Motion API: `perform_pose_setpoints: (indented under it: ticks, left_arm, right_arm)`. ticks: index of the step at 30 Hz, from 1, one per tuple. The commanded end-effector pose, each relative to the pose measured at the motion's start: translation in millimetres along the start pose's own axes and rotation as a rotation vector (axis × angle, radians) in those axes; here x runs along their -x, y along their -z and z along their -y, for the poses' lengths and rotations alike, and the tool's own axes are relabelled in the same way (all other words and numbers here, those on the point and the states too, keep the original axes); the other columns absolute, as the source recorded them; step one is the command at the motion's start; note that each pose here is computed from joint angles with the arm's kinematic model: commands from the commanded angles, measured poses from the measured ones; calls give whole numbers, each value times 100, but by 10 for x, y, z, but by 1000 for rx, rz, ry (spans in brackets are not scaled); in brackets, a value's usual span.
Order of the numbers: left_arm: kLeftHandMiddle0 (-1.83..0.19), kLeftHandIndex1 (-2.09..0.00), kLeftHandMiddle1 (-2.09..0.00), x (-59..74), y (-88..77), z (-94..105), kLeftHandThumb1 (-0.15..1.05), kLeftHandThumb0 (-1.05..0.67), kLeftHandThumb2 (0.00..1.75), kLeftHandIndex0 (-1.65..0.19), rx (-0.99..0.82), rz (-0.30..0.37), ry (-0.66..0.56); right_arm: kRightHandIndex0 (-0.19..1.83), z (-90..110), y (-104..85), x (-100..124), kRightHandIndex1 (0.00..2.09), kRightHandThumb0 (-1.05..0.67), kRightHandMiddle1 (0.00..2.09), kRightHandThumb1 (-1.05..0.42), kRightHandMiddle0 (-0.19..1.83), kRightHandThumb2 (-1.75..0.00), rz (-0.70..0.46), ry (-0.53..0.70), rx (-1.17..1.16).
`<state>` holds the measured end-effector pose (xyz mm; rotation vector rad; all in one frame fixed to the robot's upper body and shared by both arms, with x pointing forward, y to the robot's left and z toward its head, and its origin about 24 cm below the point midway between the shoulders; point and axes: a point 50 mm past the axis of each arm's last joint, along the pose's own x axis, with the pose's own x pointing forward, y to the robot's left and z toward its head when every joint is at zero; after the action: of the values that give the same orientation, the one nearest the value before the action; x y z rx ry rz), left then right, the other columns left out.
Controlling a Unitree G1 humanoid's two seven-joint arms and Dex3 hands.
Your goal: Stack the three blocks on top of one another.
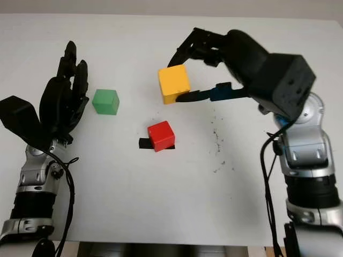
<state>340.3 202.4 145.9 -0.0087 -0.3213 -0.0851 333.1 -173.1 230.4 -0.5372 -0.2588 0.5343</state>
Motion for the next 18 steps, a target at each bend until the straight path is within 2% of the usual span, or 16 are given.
perform_pose_setpoints:
  ticks: [1,10,18]
  left_arm:
    - [17,-5,-5,24,-16,-2,105,-78,47,18,-7,13,-2]
    - [17,-5,-5,26,-10,0,105,-76,49,18,-6,12,-2]
    - [19,-5,-5,18,-20,-6,105,-78,46,19,-11,11,-8]
  right_arm:
    - [32,-13,26,-68,0,-42,177,-96,29,-6,-14,-26,-51]
    - [33,-189,265,-247,2,-46,170,-95,33,-5,-94,-143,-144]
    - [38,-281,344,-231,5,-50,165,-91,42,-5,-131,-209,-143]
